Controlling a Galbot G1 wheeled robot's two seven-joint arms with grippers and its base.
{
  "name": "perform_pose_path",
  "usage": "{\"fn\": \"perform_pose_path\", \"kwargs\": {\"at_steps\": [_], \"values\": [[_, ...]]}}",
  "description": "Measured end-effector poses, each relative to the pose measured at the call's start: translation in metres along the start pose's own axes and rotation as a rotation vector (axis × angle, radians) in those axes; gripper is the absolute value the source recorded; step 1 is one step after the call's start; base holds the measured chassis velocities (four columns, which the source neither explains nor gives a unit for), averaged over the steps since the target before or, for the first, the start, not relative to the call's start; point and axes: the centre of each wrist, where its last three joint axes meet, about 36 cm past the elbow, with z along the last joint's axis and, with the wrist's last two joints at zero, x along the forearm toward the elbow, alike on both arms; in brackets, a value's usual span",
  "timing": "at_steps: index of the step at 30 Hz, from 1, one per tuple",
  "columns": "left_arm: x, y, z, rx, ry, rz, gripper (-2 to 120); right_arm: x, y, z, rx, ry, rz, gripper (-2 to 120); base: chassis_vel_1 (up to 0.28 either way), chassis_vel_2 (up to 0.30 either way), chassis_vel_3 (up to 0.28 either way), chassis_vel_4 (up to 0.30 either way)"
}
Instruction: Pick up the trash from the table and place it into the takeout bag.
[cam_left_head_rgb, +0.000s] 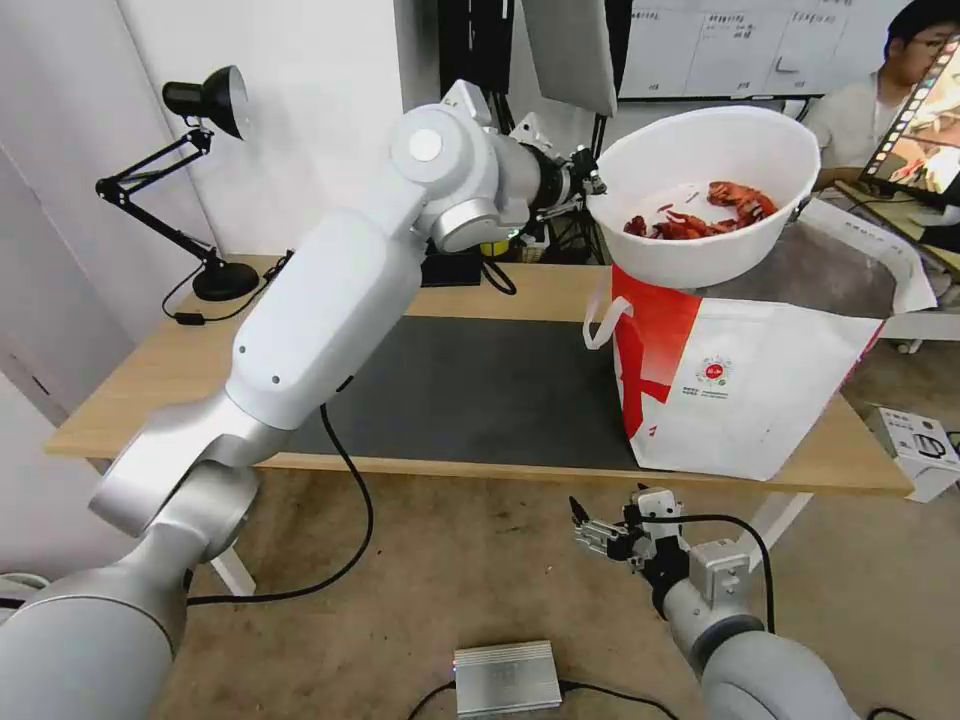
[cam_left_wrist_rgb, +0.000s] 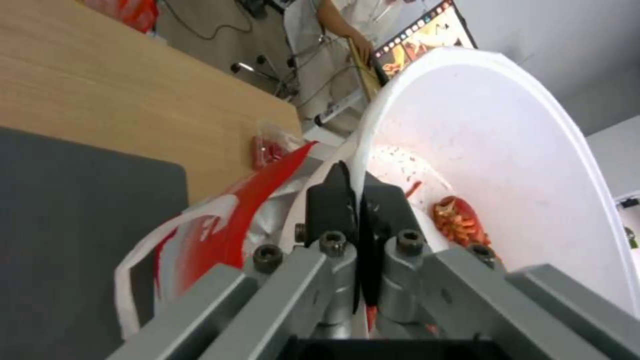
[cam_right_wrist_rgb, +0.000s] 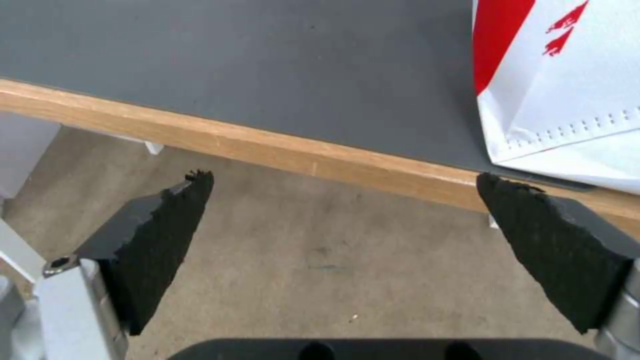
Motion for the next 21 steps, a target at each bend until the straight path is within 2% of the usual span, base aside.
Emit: {"fn": "perform_pose_path", "kwargs": {"at_steps": [7, 21], "values": [[-0.010, -0.014, 0.005, 0.012, 0.003, 0.019, 0, 0.000, 0.000, 0.000, 0.000, 0.000, 0.000, 100, 0.000, 0.000, 0.000, 0.000], [-0.030, -0.024, 0.018, 0.038, 0.004, 0.020, 0, 0.000, 0.000, 0.000, 0.000, 0.000, 0.000, 100, 0.000, 0.000, 0.000, 0.000]]}}
